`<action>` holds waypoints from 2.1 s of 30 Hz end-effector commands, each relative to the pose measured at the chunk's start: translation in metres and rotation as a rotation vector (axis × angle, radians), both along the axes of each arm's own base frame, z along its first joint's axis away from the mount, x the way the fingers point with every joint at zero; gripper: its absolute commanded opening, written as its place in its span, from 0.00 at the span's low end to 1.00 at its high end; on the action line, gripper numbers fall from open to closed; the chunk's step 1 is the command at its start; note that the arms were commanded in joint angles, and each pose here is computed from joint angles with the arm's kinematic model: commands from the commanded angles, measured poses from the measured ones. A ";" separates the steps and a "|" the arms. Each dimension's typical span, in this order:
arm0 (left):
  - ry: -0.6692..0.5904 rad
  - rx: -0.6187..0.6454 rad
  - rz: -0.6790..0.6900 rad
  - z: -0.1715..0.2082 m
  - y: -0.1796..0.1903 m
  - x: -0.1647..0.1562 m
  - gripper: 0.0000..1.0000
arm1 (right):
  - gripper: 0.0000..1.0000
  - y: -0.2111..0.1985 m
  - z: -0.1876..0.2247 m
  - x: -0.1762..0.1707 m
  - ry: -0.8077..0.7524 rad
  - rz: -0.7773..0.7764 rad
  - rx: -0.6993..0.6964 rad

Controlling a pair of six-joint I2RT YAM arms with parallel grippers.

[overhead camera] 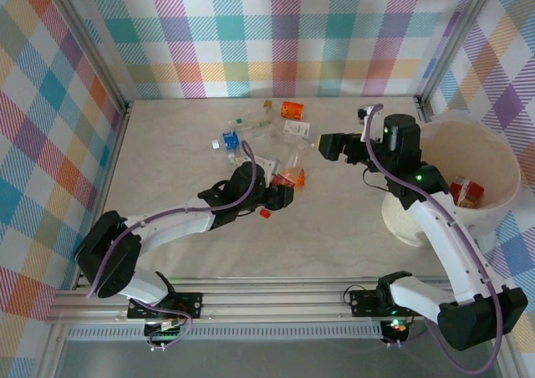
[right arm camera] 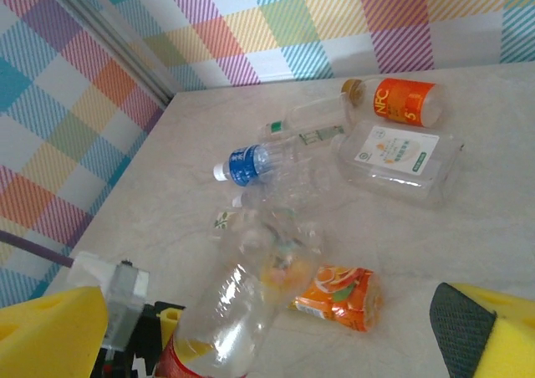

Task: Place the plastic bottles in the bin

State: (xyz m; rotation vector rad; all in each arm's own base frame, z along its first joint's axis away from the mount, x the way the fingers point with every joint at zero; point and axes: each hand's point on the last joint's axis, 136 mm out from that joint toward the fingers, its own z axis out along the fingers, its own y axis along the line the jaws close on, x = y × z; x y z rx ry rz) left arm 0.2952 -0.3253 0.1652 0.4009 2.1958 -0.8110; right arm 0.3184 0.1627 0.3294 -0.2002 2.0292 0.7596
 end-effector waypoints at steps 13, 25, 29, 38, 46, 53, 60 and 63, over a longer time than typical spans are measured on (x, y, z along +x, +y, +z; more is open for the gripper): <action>-0.107 -0.461 -0.200 0.123 -0.040 -0.016 0.39 | 1.00 0.054 0.009 0.002 0.110 0.255 0.232; -0.079 -0.552 -0.270 0.131 -0.061 -0.014 0.39 | 0.85 0.074 0.025 0.007 0.083 0.382 0.313; -0.067 -0.560 -0.280 0.130 -0.065 -0.013 0.39 | 0.74 0.075 0.025 0.002 0.073 0.410 0.302; -0.056 -0.554 -0.265 0.127 -0.067 -0.008 0.39 | 0.56 0.072 0.016 0.001 0.094 0.395 0.255; -0.040 -0.541 -0.250 0.121 -0.070 -0.003 0.40 | 0.44 0.067 0.018 0.002 0.081 0.366 0.227; -0.003 -0.510 -0.224 0.114 -0.071 0.002 0.67 | 0.39 0.055 0.017 0.011 0.060 0.272 0.170; -0.011 -0.445 -0.167 0.105 -0.060 0.005 0.96 | 0.36 0.018 0.028 0.026 -0.038 0.071 -0.017; -0.026 -0.417 -0.128 0.103 -0.051 0.007 1.00 | 0.36 0.008 0.042 0.027 -0.094 0.029 -0.075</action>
